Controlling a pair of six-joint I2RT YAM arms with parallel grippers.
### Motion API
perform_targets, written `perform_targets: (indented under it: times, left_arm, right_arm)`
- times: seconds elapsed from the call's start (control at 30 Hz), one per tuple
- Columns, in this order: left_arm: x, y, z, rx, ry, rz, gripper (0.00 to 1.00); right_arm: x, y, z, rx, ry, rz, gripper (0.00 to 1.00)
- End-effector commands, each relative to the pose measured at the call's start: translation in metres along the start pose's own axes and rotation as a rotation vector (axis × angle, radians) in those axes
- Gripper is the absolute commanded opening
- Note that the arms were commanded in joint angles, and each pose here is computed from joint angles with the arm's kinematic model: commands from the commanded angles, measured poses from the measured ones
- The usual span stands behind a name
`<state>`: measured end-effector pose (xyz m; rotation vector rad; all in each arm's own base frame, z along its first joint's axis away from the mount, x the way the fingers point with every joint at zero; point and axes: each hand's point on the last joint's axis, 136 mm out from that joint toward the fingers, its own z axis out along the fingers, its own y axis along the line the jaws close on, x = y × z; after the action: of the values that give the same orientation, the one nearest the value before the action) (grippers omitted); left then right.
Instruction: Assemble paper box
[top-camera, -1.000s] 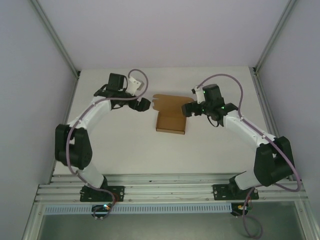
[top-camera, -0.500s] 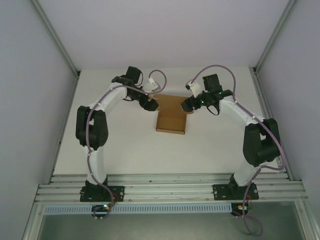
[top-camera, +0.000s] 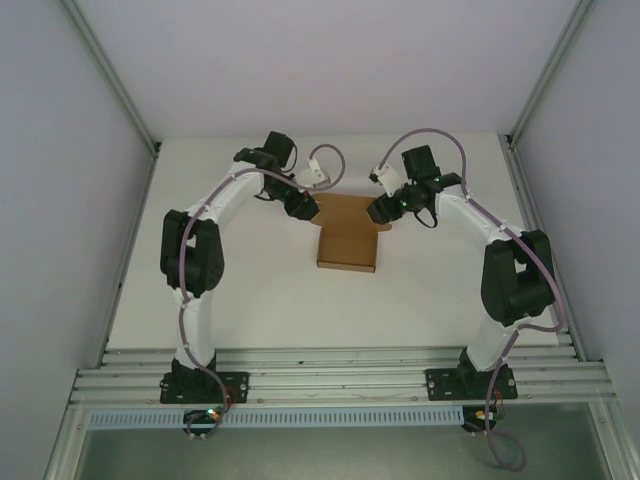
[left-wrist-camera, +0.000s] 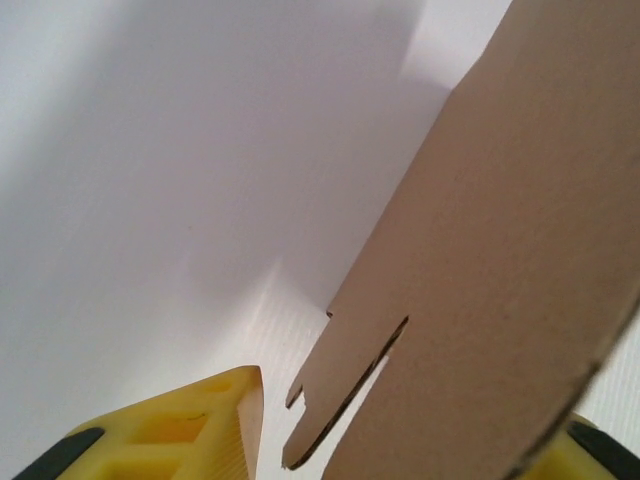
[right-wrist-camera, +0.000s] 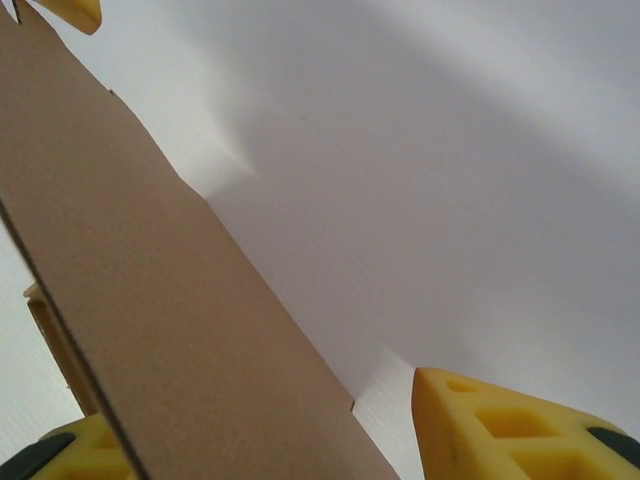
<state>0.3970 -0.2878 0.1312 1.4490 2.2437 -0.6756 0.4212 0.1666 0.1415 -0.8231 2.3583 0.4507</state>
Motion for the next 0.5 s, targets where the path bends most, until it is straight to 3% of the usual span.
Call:
perform_targets:
  times: [0.0, 0.47]
  left_arm:
    - [0.005, -0.008, 0.0, 0.027, 0.036, 0.031, 0.39]
    - [0.002, -0.013, 0.0, 0.088, 0.079, 0.133, 0.37]
  right_arm:
    - [0.014, -0.001, -0.002, 0.002, 0.074, -0.02, 0.49]
    - [0.026, 0.004, 0.002, -0.093, 0.137, -0.053, 0.45]
